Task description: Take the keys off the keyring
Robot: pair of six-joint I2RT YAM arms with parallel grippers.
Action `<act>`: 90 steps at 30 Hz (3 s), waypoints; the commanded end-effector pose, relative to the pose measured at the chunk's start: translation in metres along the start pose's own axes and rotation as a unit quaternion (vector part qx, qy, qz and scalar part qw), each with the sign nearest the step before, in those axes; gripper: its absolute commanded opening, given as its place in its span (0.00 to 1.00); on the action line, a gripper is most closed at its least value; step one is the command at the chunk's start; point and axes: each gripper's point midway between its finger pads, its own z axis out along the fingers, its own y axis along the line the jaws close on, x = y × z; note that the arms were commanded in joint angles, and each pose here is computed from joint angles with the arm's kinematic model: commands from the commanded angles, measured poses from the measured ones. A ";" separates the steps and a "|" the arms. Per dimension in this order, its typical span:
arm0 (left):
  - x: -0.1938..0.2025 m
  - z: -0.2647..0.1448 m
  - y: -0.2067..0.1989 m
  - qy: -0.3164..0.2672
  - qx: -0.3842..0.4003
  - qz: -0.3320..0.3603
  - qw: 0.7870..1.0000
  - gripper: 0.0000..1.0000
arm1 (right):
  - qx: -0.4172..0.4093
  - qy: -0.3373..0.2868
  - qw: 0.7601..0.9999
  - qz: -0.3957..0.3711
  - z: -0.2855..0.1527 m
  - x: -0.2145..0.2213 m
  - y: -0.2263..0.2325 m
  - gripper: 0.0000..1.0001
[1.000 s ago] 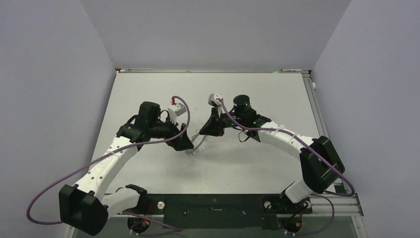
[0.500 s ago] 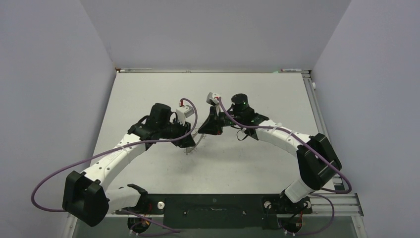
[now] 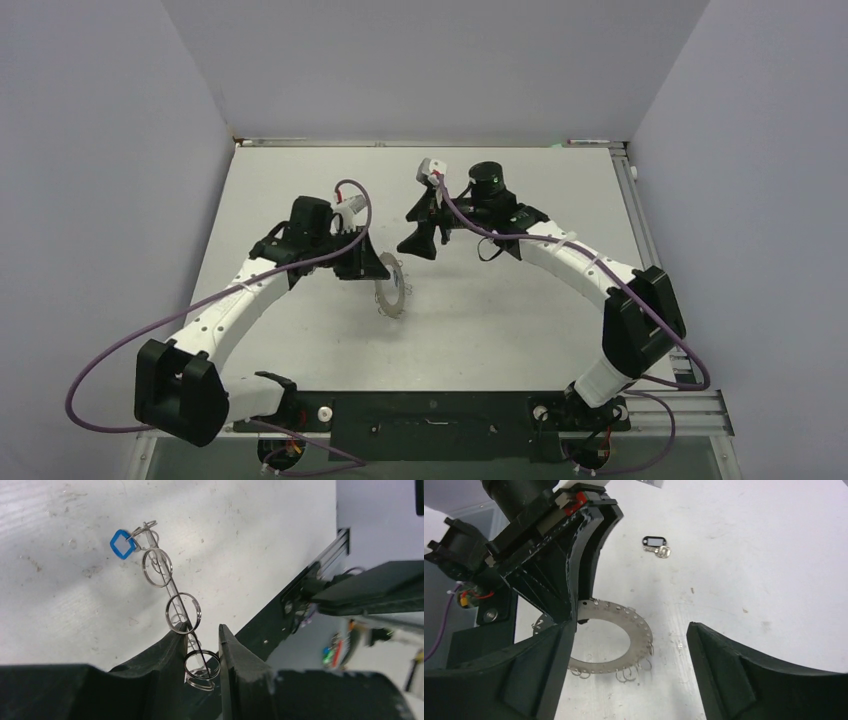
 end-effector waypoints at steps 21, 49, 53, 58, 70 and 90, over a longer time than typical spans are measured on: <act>-0.056 -0.040 0.048 -0.102 0.041 -0.508 0.854 0.00 | 0.066 0.117 0.979 -0.155 0.005 -0.007 0.062 0.95; -0.050 -0.041 0.041 -0.086 0.064 -0.496 0.861 0.00 | 0.091 0.177 0.945 -0.258 0.037 0.020 0.027 0.93; -0.050 -0.040 0.031 -0.078 0.094 -0.489 0.863 0.00 | 0.066 0.169 0.947 -0.266 0.032 0.017 0.026 0.95; -0.054 -0.040 0.020 -0.069 0.111 -0.478 0.869 0.00 | 0.029 0.145 0.958 -0.244 0.051 0.029 0.038 0.90; -0.047 -0.044 0.009 -0.061 0.133 -0.482 0.864 0.00 | 0.052 0.121 0.964 -0.232 0.064 0.039 0.024 0.48; -0.138 -0.141 0.003 -0.259 0.084 -0.230 0.934 0.96 | 0.073 0.067 0.991 -0.091 0.012 -0.014 0.030 0.05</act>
